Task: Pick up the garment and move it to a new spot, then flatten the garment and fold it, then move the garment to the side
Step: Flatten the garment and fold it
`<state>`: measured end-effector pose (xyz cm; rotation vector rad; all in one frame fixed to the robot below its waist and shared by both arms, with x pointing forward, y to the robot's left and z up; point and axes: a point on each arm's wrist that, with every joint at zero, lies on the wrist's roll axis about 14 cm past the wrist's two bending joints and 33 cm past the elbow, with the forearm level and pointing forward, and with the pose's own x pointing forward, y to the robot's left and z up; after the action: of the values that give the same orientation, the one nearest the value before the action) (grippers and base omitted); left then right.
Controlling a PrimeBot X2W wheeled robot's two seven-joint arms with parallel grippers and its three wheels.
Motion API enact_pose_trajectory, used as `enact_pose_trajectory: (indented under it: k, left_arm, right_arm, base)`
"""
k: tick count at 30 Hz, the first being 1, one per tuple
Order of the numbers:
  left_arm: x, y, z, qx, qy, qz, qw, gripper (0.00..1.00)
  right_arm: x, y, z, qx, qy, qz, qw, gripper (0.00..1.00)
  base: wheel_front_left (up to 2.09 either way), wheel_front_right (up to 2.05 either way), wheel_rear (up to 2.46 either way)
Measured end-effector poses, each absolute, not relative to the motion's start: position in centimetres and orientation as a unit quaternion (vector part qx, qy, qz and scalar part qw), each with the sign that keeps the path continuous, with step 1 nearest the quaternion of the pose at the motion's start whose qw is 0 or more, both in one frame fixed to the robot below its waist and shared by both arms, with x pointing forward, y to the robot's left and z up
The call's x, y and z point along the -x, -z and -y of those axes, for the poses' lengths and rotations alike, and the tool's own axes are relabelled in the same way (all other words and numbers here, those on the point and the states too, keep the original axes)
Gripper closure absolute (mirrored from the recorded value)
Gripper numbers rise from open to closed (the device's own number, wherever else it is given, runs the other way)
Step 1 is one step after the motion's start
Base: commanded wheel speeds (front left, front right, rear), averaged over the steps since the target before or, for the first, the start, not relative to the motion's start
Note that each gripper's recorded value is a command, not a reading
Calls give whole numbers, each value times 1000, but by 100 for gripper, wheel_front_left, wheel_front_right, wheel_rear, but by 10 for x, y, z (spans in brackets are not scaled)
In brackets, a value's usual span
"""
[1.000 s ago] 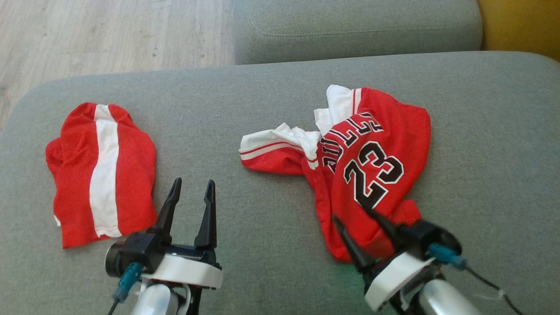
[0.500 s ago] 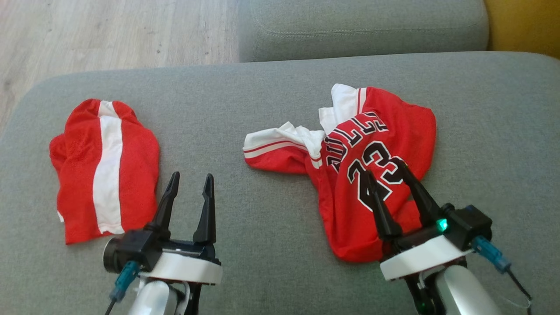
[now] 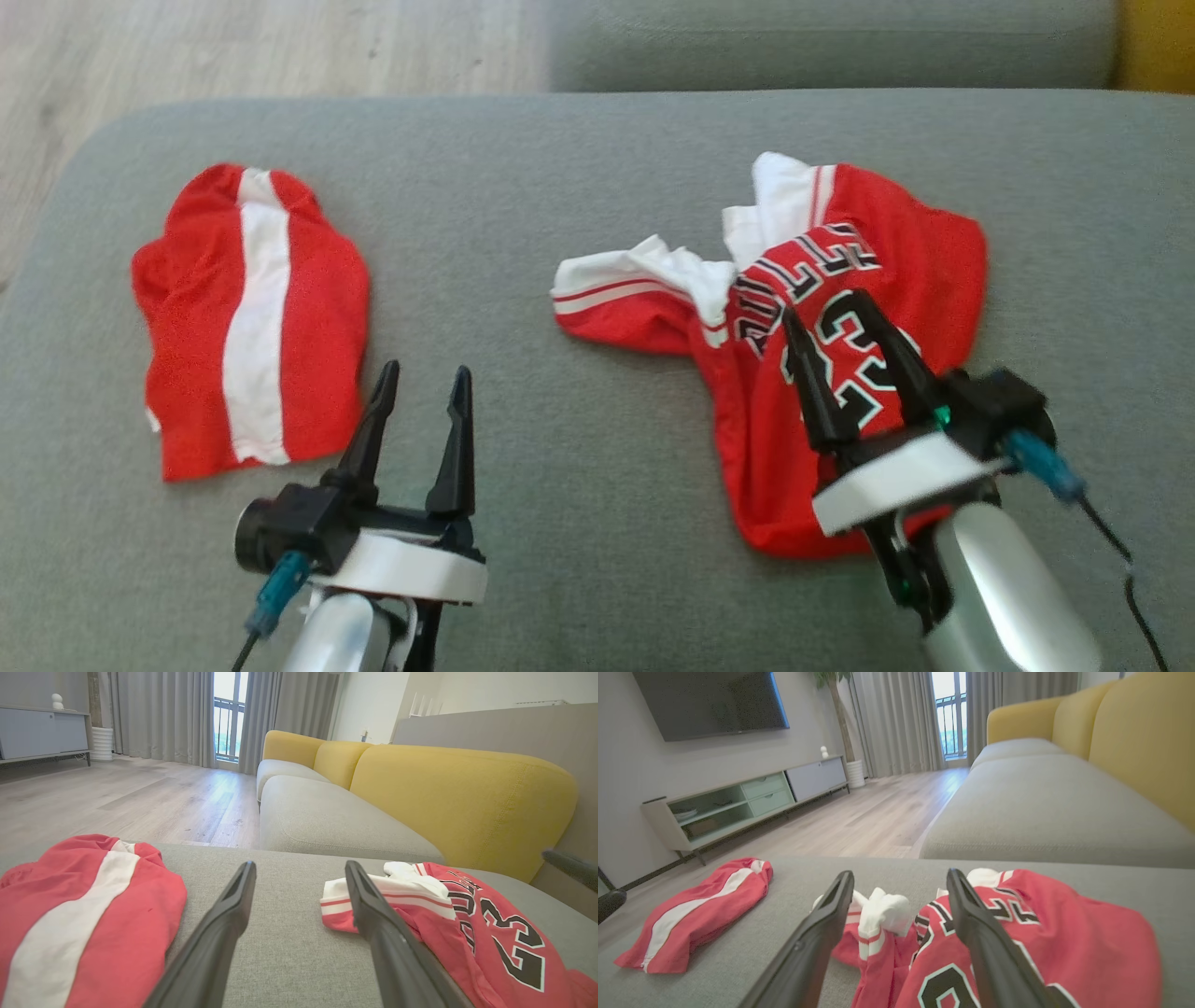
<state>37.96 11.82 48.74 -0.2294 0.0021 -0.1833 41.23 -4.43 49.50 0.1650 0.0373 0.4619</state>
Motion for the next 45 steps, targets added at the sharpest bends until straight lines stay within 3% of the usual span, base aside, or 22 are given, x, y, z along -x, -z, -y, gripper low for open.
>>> enact_pose_trajectory:
  k: [7,18,20,24,30,37,44,45]
  left_arm:
    - [-382,-483,-130,117,73,-7,990,0]
    - [-380,-472,-141,116,54,-24,992,0]
    - [-382,-472,-142,114,54,-24,992,0]
    - [-381,-470,-143,113,53,-27,992,0]
    - [-381,-474,-144,112,49,-22,992,0]
    - [-379,-485,-139,113,59,-6,992,0]
    - [-368,-488,-130,114,70,-1,991,0]
    - [-367,-488,-129,112,72,-2,991,0]
  right_arm:
    - [-427,-461,19,-80,-258,-103,957,0]
    - [-446,-432,-11,-160,-274,-199,927,0]
    - [-447,-432,-21,-160,-287,-203,922,100]
    - [-449,-437,-34,-146,-307,-193,920,100]
    - [-437,-468,-60,-118,-370,-114,914,100]
    - [-366,-478,-92,-29,-505,-74,859,100]
    - [-303,-438,-72,22,-549,-145,823,100]
    - [-299,-432,-67,26,-547,-158,822,76]
  base:
    - [0,0,0]
    - [0,0,0]
    - [0,0,0]
    - [0,0,0]
    - [0,0,0]
    - [0,0,0]
    - [0,0,0]
    - [0,0,0]
